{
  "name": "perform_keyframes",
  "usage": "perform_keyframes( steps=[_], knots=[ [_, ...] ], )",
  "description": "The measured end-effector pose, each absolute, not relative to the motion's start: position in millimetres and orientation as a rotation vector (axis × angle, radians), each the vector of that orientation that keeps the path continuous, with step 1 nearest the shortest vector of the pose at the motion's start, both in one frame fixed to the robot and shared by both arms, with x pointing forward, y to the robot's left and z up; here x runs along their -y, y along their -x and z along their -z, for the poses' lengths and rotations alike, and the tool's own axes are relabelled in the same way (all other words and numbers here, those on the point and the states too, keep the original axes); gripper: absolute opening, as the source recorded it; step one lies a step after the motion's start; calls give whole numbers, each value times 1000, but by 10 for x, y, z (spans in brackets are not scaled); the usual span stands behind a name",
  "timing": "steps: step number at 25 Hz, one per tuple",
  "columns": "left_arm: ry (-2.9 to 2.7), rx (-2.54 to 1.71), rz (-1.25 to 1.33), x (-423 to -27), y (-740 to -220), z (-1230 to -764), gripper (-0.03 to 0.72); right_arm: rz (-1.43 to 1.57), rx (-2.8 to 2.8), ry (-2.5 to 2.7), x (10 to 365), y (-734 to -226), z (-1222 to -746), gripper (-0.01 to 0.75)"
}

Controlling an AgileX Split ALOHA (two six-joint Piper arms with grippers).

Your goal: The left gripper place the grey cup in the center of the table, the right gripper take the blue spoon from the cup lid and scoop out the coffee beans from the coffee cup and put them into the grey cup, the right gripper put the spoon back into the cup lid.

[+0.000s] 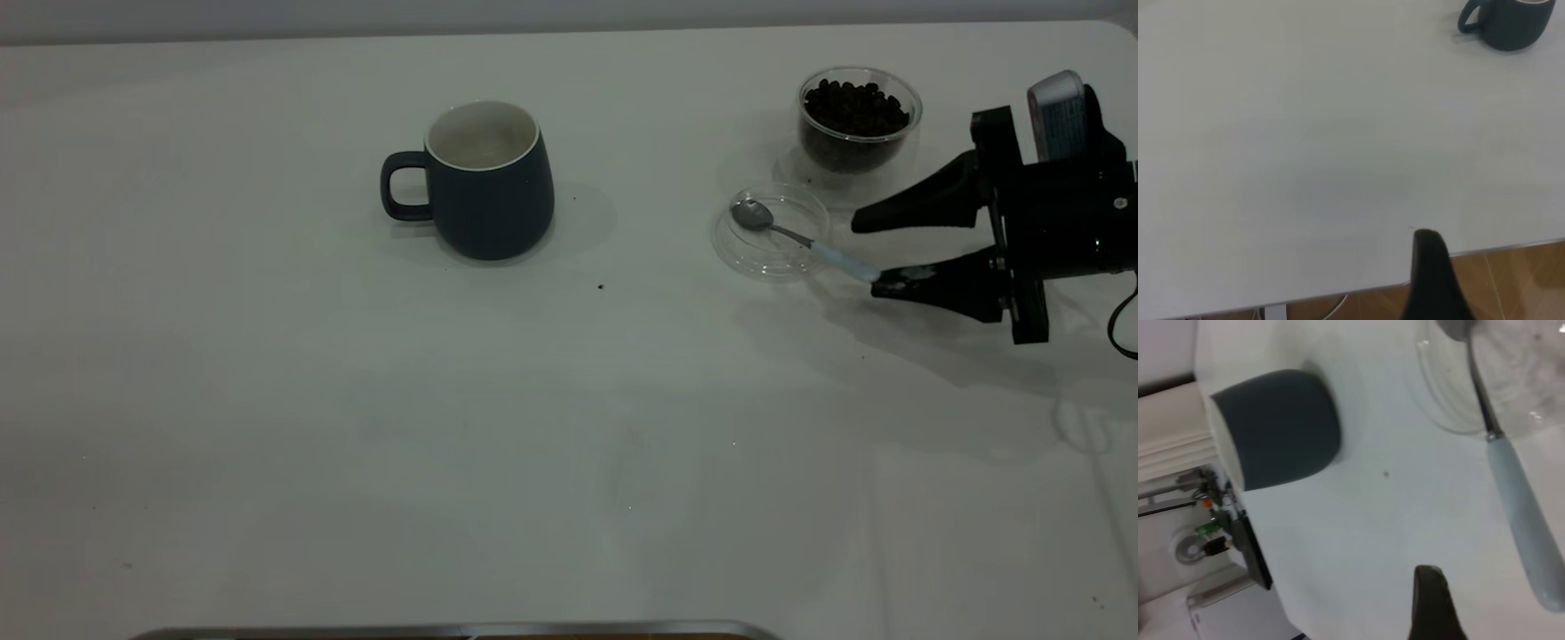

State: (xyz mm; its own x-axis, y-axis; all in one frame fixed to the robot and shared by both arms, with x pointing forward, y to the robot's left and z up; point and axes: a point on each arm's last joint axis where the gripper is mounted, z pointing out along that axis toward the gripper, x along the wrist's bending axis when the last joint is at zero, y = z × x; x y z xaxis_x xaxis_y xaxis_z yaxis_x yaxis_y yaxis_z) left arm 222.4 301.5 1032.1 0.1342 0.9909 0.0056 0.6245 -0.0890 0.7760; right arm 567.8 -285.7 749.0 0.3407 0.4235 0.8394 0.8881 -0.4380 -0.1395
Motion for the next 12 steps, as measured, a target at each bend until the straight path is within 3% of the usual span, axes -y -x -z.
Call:
perform_keyframes(
  steps=[8, 12],
  knots=[
    [-1785, -1560, -746, -3015, -2224, -10321, 555, 951, 1211, 2033, 2881, -5662, -7476, 518],
    [-1785, -1560, -746, -3015, -2224, -10321, 555, 952, 1332, 2045, 2924, -5727, -7691, 518]
  ],
)
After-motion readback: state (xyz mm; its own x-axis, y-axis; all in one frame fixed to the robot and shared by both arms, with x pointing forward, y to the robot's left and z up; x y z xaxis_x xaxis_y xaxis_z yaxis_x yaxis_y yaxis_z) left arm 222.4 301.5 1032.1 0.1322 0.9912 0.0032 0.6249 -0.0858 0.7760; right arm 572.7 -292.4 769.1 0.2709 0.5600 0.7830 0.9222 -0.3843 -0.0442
